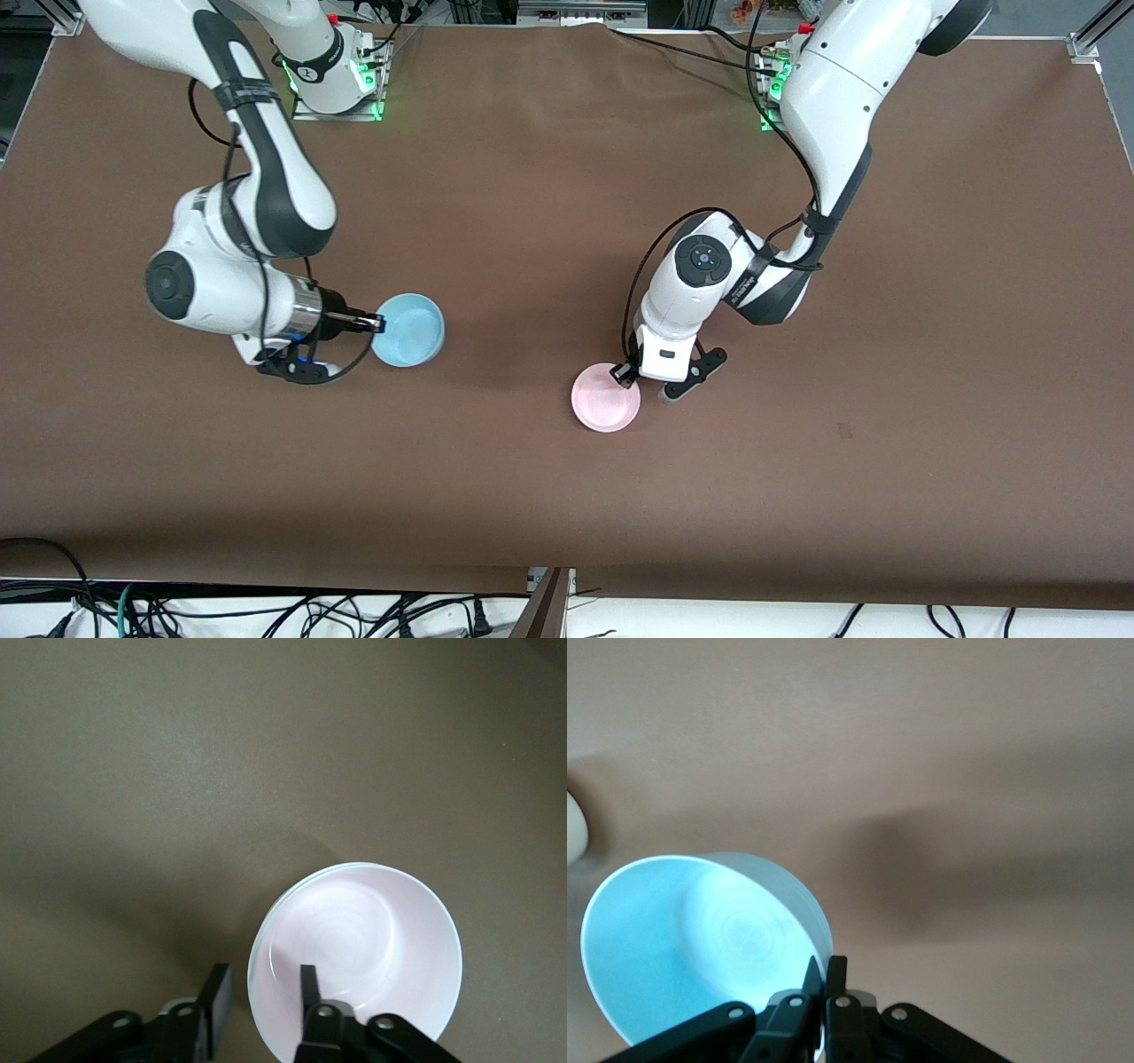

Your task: Stack pink and blue bowls on white bowl

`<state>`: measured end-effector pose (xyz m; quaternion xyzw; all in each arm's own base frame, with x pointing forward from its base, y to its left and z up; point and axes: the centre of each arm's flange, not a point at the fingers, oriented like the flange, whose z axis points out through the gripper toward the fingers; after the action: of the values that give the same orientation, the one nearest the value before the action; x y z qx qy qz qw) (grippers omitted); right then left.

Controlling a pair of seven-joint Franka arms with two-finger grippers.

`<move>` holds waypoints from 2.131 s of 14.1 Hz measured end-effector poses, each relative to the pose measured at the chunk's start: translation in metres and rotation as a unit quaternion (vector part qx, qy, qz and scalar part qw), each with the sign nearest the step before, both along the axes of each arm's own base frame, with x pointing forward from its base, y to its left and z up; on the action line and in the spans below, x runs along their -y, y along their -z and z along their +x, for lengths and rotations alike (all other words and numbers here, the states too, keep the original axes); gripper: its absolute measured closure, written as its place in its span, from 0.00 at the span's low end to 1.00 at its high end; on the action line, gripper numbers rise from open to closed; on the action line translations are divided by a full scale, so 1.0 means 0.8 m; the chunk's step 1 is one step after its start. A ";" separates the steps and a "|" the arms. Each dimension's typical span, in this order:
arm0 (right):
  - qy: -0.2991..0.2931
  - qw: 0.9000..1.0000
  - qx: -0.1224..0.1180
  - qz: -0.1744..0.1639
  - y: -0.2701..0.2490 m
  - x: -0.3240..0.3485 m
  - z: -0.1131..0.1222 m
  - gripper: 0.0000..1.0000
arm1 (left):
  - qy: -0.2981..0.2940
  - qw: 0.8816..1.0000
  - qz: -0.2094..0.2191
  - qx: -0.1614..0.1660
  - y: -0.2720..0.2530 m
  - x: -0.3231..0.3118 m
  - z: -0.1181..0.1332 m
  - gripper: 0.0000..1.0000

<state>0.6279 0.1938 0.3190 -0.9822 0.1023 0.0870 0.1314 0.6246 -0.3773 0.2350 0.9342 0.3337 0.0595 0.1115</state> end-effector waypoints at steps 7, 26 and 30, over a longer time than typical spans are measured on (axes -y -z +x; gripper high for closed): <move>0.098 0.995 0.014 -0.006 0.015 -0.122 -0.010 0.98 | -0.017 1.000 0.004 0.016 -0.061 -0.013 0.043 0.44; 0.220 0.962 0.132 0.095 0.070 -0.345 -0.025 0.98 | 0.141 0.987 0.070 -0.034 -0.281 -0.405 0.149 0.26; 0.227 0.956 0.150 0.108 0.090 -0.352 -0.010 0.98 | 0.187 0.979 0.079 -0.034 -0.291 -0.440 0.145 0.24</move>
<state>0.6195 0.4756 0.2474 -0.9149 0.2914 -0.0830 0.2669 0.7408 -0.0249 0.4674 0.9874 0.1508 0.0315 0.0352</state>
